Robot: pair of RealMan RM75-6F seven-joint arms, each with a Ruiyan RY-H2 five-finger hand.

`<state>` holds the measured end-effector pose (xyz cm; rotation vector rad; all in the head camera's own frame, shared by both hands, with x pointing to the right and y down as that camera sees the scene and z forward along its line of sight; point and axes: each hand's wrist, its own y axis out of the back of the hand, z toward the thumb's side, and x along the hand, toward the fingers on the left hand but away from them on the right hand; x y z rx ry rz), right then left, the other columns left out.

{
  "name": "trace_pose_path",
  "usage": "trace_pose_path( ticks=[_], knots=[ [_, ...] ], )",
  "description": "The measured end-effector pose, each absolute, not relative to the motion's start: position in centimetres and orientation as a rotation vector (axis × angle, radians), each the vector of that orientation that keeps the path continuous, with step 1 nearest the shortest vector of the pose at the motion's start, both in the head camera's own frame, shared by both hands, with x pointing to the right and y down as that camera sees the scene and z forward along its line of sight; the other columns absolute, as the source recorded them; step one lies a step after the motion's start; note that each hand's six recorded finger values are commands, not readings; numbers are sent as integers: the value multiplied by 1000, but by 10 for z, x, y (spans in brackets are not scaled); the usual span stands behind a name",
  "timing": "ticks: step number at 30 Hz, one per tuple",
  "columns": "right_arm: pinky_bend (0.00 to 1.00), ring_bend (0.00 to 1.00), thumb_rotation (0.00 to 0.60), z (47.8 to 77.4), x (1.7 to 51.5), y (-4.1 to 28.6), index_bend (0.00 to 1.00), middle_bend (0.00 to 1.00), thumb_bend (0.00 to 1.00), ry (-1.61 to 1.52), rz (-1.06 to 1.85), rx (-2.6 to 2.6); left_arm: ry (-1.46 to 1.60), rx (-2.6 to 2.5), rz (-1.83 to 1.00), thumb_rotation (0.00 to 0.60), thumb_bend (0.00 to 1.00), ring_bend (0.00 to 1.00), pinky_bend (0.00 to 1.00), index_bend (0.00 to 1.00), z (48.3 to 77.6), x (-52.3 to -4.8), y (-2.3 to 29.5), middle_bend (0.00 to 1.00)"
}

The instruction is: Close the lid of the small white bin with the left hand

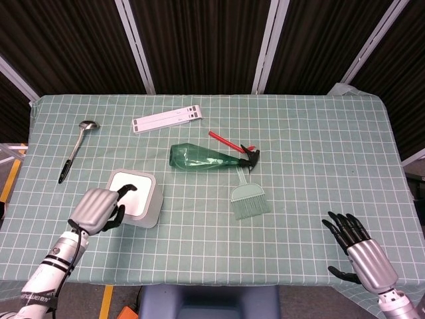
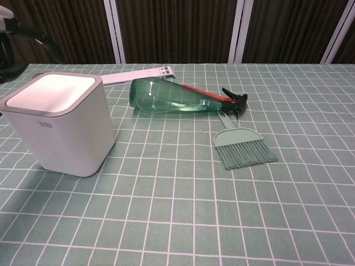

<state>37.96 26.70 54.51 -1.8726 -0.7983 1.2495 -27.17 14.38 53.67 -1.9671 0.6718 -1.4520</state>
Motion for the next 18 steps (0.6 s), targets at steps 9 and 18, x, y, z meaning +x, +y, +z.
trace_pose_path(
  ticks=[9,18],
  knots=[
    [0,0,600,548,378,269,0,0,186,-781,1253,-1878,707,-1964,-1256,600,429,0,16,106,514,-292,175,0],
    [0,0,600,550,376,271,0,0,186,-765,1256,-1875,705,-1814,-1283,600,400,0,0,65,541,-388,263,0]
  ],
)
